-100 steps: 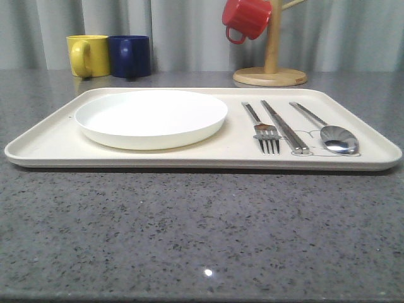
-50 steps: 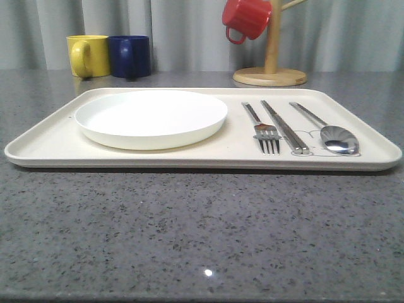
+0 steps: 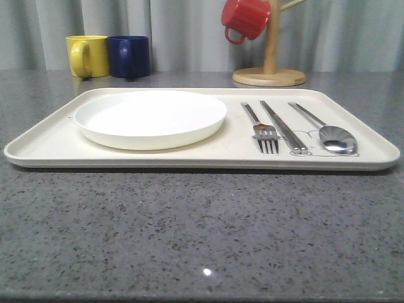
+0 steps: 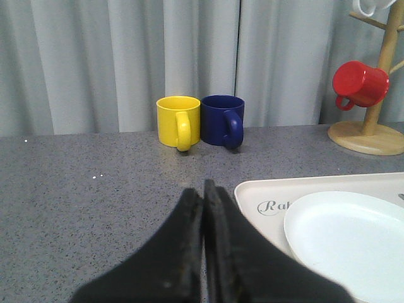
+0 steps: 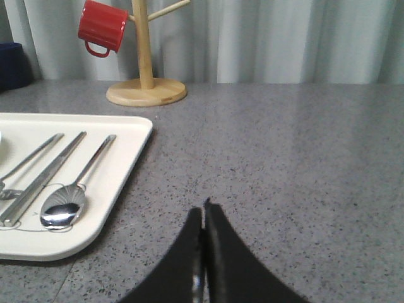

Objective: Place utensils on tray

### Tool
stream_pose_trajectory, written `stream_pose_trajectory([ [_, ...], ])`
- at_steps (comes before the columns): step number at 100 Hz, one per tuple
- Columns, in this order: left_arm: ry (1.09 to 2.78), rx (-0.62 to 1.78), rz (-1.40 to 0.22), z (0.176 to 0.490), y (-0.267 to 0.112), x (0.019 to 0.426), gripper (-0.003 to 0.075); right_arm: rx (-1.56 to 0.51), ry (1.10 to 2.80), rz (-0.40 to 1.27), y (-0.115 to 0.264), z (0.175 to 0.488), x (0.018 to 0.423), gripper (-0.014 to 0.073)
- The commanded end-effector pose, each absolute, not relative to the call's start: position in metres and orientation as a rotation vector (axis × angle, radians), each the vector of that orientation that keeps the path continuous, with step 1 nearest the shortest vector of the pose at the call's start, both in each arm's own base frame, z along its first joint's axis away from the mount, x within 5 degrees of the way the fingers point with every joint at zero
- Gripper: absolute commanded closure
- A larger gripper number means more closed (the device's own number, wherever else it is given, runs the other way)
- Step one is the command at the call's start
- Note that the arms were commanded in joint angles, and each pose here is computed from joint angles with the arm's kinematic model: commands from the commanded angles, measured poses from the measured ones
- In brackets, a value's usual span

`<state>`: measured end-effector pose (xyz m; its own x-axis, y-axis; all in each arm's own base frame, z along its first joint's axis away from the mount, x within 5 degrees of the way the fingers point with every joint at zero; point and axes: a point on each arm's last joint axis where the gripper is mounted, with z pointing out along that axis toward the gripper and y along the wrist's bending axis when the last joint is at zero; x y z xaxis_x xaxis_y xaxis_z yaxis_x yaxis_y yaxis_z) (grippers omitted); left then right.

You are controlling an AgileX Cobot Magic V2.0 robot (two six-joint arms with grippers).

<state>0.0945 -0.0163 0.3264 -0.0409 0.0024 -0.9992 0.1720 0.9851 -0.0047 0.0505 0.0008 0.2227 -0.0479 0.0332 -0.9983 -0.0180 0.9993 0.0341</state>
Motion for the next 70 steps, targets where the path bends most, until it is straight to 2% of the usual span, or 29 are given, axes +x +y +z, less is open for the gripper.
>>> stream_pose_trajectory([
  [1, 1.504, 0.103, -0.133, 0.343, -0.014, 0.094, 0.0738, 0.029, 1.479, 0.057, 0.001, 0.231, 0.049, 0.0663],
  [22, 1.504, 0.103, -0.133, 0.343, -0.014, 0.094, 0.0738, 0.066, 1.437, 0.098, 0.001, 0.214, 0.054, 0.0663],
  [70, 1.504, 0.103, -0.133, 0.343, -0.014, 0.094, 0.0738, 0.063, 1.421, 0.097, 0.001, 0.215, 0.053, 0.0663],
])
